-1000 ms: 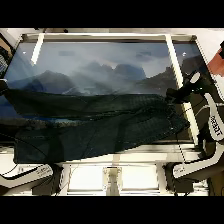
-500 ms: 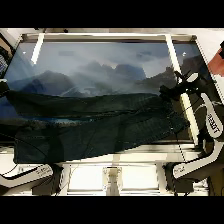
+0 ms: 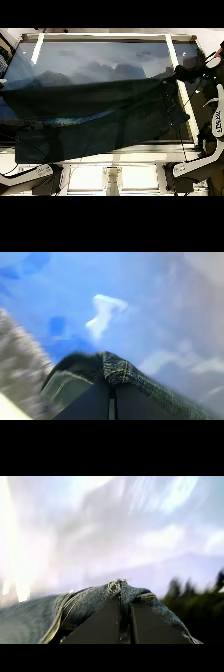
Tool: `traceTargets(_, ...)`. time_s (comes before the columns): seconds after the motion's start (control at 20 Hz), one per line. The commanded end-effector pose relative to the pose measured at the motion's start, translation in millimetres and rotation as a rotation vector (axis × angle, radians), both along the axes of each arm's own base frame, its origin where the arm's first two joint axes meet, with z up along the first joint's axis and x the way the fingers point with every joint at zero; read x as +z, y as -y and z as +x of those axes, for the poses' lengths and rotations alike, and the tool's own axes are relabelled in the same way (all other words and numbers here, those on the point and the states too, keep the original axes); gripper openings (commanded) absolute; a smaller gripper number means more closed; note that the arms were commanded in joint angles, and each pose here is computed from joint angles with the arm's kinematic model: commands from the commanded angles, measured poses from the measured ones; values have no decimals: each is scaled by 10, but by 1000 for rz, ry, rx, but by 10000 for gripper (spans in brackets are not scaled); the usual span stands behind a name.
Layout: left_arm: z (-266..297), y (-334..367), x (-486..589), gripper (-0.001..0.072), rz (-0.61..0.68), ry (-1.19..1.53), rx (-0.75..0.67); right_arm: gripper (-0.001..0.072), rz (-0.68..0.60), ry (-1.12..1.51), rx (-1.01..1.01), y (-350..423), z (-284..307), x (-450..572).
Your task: Fold the clothes and pants, and hang the long-sleeved shirts on hangers.
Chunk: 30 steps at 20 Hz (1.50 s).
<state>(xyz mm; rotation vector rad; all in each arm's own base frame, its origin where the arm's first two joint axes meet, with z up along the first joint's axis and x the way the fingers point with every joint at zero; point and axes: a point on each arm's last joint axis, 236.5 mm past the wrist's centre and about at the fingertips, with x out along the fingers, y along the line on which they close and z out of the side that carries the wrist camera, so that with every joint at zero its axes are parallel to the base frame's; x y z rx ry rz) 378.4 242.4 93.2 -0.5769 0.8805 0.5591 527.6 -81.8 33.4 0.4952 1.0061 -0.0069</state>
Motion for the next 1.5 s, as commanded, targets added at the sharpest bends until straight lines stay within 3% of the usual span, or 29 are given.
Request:
traceTargets(0.0,283,-47,170,23,-72,174,111,39,-74,134,-116,409,254,334)
traceTargets(0.3,753,235,-249,23,-255,215,100,40,-7,107,-142,380,400,-47)
traceTargets(0.55,1122,474,-627,34,-253,204,51,58,64,154,-192,368,595,-162)
traceTargets(0.6,1192,498,-628,96,-242,221,45,130,62,155,-193,373,601,-166)
traceTargets(0.65,1254,518,-604,340,-229,240,40,243,61,155,-190,380,599,-155)
traceTargets(0.7,1291,528,-573,499,-215,255,31,318,56,155,-182,403,590,-117)
traceTargets(0.9,1208,465,-429,501,-161,255,-21,350,-44,89,-120,695,369,234)
traceTargets(1.1,708,395,-390,501,-68,90,-185,350,-125,-80,23,947,-290,519)
traceTargets(1.25,184,455,-432,501,-51,-73,-324,350,-76,-249,166,859,-838,337)
traceTargets(1.45,-527,504,-590,501,-126,-152,-273,351,21,-360,228,685,-1125,-93)
